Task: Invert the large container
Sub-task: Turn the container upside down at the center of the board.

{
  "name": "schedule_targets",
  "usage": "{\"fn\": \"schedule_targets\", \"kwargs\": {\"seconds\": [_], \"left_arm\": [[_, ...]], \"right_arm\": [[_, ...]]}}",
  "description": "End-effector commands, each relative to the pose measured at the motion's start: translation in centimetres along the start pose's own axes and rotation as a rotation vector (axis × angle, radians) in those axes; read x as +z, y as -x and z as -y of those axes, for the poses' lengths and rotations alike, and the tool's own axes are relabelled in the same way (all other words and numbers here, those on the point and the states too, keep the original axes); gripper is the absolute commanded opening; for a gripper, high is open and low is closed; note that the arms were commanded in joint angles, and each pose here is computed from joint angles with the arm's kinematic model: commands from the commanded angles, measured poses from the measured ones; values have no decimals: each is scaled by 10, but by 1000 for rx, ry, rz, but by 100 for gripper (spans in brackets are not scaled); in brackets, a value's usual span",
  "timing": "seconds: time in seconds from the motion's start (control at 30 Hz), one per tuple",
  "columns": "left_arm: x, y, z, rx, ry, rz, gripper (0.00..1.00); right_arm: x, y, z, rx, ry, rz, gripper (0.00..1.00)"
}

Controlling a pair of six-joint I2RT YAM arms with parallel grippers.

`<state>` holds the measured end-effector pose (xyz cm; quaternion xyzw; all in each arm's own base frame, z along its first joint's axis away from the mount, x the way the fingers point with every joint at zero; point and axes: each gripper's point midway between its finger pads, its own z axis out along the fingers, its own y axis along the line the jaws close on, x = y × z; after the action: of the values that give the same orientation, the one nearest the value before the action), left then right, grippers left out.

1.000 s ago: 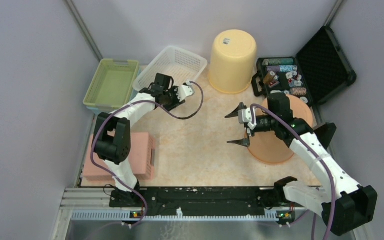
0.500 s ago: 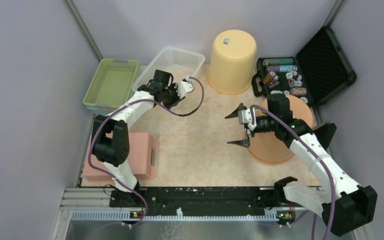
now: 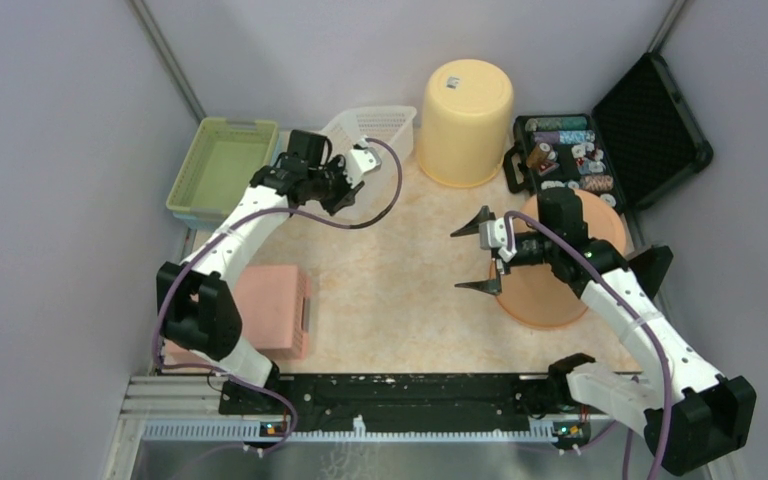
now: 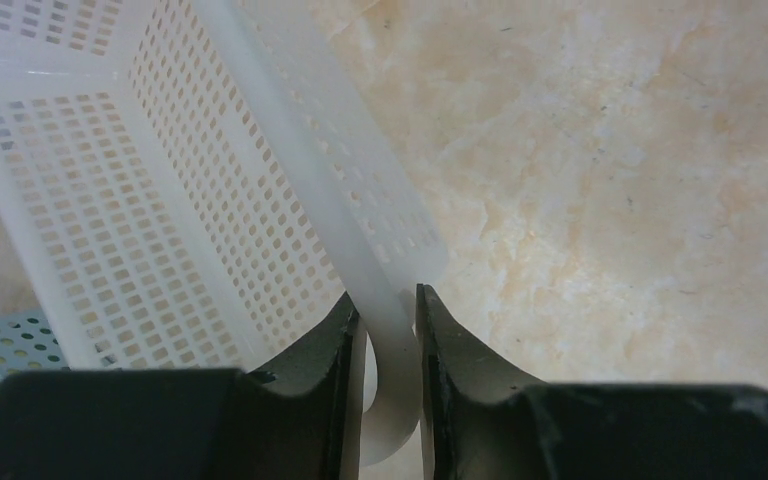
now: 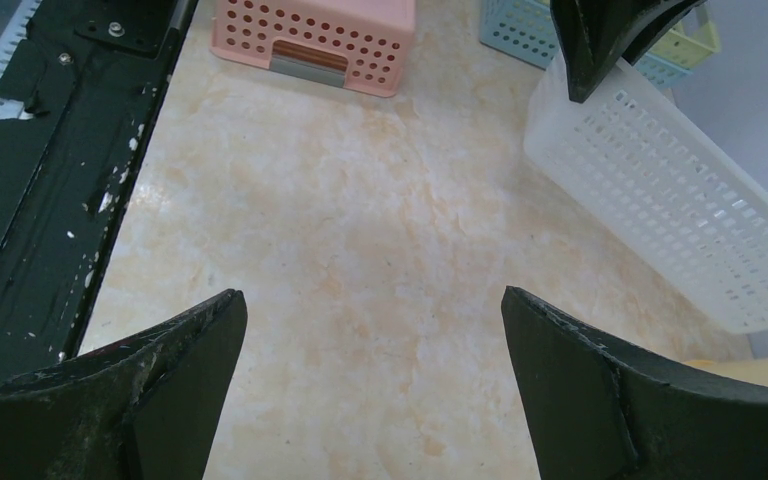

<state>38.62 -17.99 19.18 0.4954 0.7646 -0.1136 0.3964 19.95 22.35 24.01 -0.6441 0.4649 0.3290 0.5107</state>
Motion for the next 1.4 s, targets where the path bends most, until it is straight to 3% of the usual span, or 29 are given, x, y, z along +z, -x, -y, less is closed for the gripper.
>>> {"fn": "schedule_targets", "kwargs": {"seconds": [0.0,0.67,1.37], "left_arm": [[-32,32,7,8,5,111,0],[-94,78,48,-38,-87,304,0],[-127,85,97,-43,-259,393,0]], "right_arm": [[-4,16,3,-79,-6,51,99],[-8,20,4,-83,-13,66,99],[-18,58,10,-124,-8,103,99]]}}
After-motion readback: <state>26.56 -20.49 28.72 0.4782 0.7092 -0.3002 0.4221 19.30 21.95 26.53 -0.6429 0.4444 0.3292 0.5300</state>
